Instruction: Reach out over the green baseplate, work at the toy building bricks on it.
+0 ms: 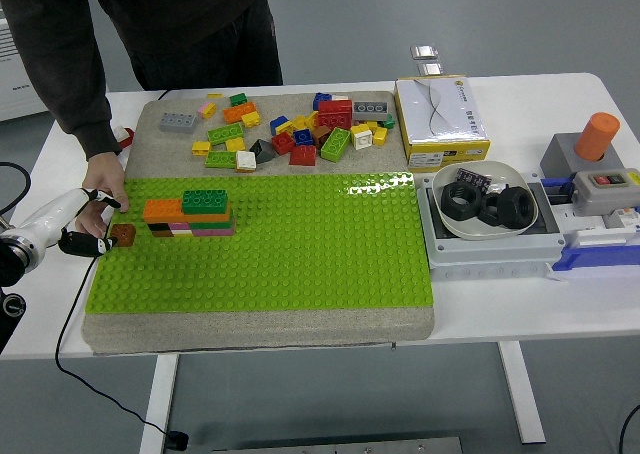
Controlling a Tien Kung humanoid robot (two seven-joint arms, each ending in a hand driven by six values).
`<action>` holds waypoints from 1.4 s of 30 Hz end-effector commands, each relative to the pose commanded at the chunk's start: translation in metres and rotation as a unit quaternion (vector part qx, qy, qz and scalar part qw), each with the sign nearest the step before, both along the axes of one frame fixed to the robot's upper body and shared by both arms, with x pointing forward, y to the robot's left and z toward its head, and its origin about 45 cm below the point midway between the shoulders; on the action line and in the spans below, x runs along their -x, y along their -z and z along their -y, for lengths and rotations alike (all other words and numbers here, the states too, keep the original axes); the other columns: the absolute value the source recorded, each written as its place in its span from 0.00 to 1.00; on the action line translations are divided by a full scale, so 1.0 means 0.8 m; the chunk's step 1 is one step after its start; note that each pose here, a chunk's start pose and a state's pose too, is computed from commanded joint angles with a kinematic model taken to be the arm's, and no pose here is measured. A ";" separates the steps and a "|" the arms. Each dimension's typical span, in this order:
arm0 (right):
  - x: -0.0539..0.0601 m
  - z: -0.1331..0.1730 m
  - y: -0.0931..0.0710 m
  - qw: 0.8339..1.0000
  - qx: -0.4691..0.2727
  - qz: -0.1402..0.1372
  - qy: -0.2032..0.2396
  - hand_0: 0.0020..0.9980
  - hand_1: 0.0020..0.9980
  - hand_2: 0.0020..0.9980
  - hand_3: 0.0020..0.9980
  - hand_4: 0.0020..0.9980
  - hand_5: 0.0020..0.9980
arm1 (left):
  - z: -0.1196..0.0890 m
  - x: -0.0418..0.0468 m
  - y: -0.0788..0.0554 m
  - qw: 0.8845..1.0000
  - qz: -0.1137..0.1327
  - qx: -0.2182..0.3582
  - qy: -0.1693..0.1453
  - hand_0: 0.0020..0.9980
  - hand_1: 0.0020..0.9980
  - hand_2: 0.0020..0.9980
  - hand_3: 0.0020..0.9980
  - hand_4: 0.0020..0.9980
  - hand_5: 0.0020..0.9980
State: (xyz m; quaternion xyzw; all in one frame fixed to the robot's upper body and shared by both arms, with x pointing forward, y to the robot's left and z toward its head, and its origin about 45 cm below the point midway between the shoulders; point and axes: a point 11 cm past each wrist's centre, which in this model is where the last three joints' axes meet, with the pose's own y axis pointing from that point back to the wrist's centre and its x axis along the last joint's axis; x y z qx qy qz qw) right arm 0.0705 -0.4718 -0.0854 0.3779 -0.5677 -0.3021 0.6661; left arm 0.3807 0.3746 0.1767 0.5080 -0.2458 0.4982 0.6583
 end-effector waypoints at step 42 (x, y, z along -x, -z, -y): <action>0.004 0.001 0.000 1.000 0.001 -0.004 0.001 0.68 0.65 0.64 0.74 0.89 1.00 | 0.012 0.008 0.007 0.999 -0.004 -0.030 0.015 0.98 0.98 0.99 0.72 0.72 0.00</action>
